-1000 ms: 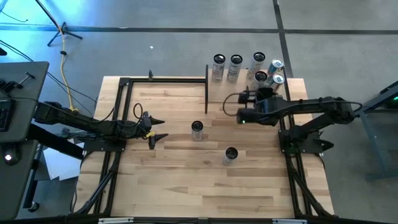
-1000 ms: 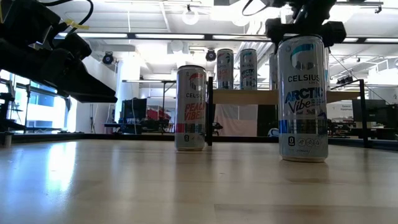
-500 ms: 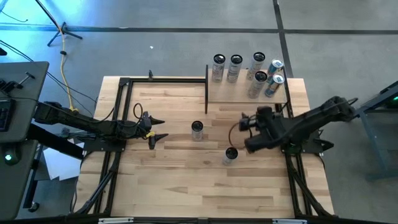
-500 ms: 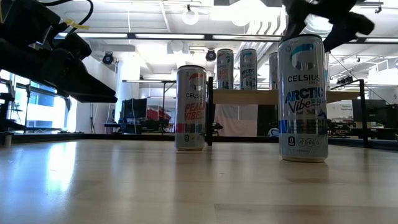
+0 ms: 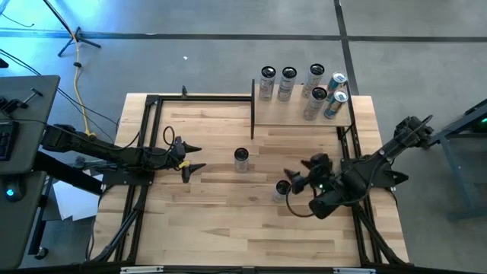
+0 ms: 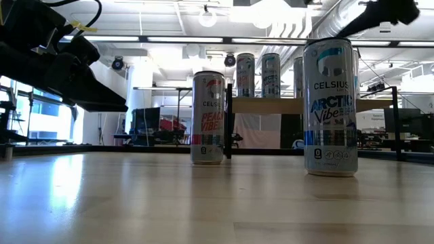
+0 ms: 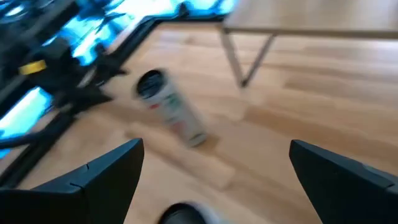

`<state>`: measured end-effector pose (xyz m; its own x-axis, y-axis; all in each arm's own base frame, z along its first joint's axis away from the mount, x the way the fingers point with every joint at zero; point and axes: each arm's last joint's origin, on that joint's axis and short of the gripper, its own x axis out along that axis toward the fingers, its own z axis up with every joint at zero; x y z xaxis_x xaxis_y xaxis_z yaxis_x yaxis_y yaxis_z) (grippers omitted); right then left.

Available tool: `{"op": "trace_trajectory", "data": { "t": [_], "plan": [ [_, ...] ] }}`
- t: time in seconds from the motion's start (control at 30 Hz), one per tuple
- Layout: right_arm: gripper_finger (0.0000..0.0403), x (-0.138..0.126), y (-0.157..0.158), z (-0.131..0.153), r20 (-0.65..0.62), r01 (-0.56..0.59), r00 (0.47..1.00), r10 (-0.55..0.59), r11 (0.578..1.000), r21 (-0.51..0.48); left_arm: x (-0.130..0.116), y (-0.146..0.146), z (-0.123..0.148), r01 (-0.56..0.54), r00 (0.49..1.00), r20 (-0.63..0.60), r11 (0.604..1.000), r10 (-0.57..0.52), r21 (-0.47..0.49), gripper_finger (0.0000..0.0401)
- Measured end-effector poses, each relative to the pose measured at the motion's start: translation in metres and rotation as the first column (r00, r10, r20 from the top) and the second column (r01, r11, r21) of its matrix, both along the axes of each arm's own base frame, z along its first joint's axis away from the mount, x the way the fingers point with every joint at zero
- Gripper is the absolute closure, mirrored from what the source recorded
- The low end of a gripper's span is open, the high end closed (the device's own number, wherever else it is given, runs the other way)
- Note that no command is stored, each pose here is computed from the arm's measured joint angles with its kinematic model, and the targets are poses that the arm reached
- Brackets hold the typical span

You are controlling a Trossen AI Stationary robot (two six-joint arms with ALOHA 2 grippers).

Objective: Place canned beverage on shelf
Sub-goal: Put the white blue soda can on the shelf aligned with the white blue soda can

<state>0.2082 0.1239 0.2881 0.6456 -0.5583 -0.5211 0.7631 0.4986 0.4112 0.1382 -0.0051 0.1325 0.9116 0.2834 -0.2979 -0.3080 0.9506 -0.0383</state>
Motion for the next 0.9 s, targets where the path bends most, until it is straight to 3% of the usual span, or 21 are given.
{"op": "trace_trajectory", "data": {
  "t": [0.2, 0.43, 0.57, 0.7, 0.8, 0.9],
  "plan": [
    [0.0052, 0.024, 0.014, 0.008, 0.004, -0.182, 0.983, 0.182, 0.983, 0.010, 0.000, 0.000, 0.000, 0.000, 1.000, 0.000, 1.000, 0.000, 0.000, 0.0096],
    [0.0131, 0.054, 0.032, 0.021, -0.198, -0.249, 0.946, 0.258, 0.966, 0.070, 0.000, 0.000, 0.000, 0.000, 1.000, 0.000, 1.000, 0.000, 0.000, 0.0096],
    [0.0152, 0.071, 0.041, 0.029, -0.397, -0.262, 0.865, 0.308, 0.951, 0.167, 0.000, 0.000, 0.000, 0.000, 1.000, 0.000, 1.000, 0.000, 0.000, 0.0096],
    [0.0155, 0.086, 0.042, 0.033, -0.577, -0.223, 0.744, 0.338, 0.939, 0.264, 0.000, 0.000, 0.000, 0.000, 1.000, 0.000, 1.000, 0.000, 0.000, 0.0096],
    [0.0155, 0.098, 0.040, 0.034, -0.631, -0.234, 0.674, 0.383, 0.922, 0.310, 0.000, 0.000, 0.000, 0.000, 1.000, 0.000, 1.000, 0.000, 0.000, 0.0096],
    [0.0155, 0.107, 0.037, 0.034, -0.638, -0.239, 0.655, 0.404, 0.912, 0.333, 0.000, 0.000, 0.000, 0.000, 1.000, 0.000, 1.000, 0.000, 0.000, 0.0096]
  ]
}}
